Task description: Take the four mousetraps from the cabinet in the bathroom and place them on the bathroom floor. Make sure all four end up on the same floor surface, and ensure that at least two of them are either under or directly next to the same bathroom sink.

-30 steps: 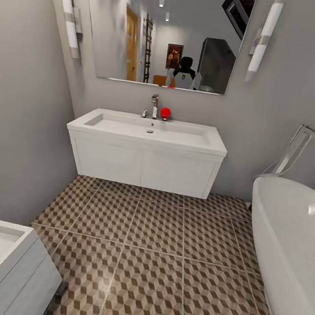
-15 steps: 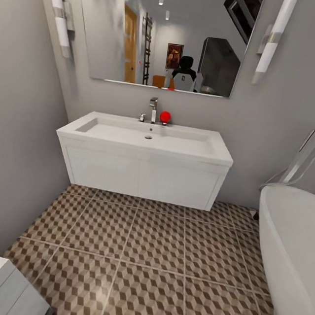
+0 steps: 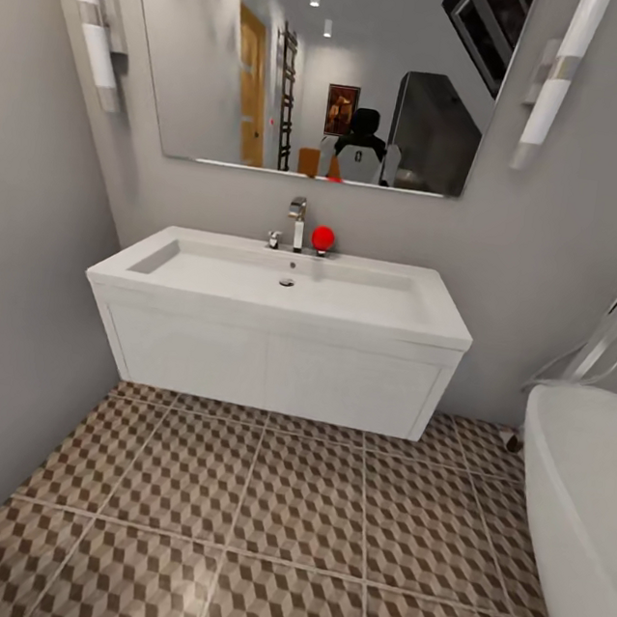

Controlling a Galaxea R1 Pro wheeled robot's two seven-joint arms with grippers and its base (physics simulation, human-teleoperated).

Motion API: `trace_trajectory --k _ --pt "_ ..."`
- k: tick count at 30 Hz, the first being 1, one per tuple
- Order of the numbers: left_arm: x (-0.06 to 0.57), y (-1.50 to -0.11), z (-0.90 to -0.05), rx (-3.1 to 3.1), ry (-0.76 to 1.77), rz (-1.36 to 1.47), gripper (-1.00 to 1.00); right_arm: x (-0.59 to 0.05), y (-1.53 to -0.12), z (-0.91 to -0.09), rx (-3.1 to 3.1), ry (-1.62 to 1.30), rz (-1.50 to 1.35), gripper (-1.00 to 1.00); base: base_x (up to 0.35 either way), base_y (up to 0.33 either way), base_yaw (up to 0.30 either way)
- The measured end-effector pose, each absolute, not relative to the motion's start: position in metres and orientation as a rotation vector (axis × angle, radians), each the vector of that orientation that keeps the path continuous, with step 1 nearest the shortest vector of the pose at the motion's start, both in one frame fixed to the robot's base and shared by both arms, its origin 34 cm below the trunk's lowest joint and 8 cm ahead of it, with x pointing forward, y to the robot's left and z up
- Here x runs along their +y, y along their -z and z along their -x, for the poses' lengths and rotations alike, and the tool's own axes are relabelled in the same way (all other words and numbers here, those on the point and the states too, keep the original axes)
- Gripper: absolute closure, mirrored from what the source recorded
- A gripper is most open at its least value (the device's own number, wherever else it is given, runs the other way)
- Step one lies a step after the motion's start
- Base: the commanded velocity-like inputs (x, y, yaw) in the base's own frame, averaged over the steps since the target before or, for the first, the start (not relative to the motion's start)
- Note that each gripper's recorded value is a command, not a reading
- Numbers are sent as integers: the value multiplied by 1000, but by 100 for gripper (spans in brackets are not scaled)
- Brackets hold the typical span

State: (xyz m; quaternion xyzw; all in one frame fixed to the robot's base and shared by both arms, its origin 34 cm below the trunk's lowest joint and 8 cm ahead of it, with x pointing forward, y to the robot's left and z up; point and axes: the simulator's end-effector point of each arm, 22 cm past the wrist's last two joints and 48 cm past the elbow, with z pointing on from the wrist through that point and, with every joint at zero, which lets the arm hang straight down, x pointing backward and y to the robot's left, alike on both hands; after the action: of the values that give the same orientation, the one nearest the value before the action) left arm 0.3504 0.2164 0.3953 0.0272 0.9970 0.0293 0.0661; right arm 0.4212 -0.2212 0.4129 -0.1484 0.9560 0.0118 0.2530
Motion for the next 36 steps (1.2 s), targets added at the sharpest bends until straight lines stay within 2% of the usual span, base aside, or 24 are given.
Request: trace_trajectory --k 15,23,25,27,30,36 --pt "215 -395 -350 3008 -85 -83 100 -222 -413 -421 2602 -26 393 100 326 0 0" --pt "206 -396 -350 3004 -64 -91 100 -218 -413 -423 2596 -37 394 100 39 0 0" --pt "184 -397 -349 3006 -18 -101 100 -219 -413 -424 2599 -36 387 100 0 0 0" --pt "192 -397 -357 2998 -44 -44 100 -224 -404 -417 2737 59 383 100 0 0 0" --pt "231 -402 -398 2952 -176 101 100 -242 -415 -452 2870 253 320 100 0 0 0" --pt "280 -434 -481 2997 -306 184 100 -245 -454 -530 2905 331 30 100 0 0 0"
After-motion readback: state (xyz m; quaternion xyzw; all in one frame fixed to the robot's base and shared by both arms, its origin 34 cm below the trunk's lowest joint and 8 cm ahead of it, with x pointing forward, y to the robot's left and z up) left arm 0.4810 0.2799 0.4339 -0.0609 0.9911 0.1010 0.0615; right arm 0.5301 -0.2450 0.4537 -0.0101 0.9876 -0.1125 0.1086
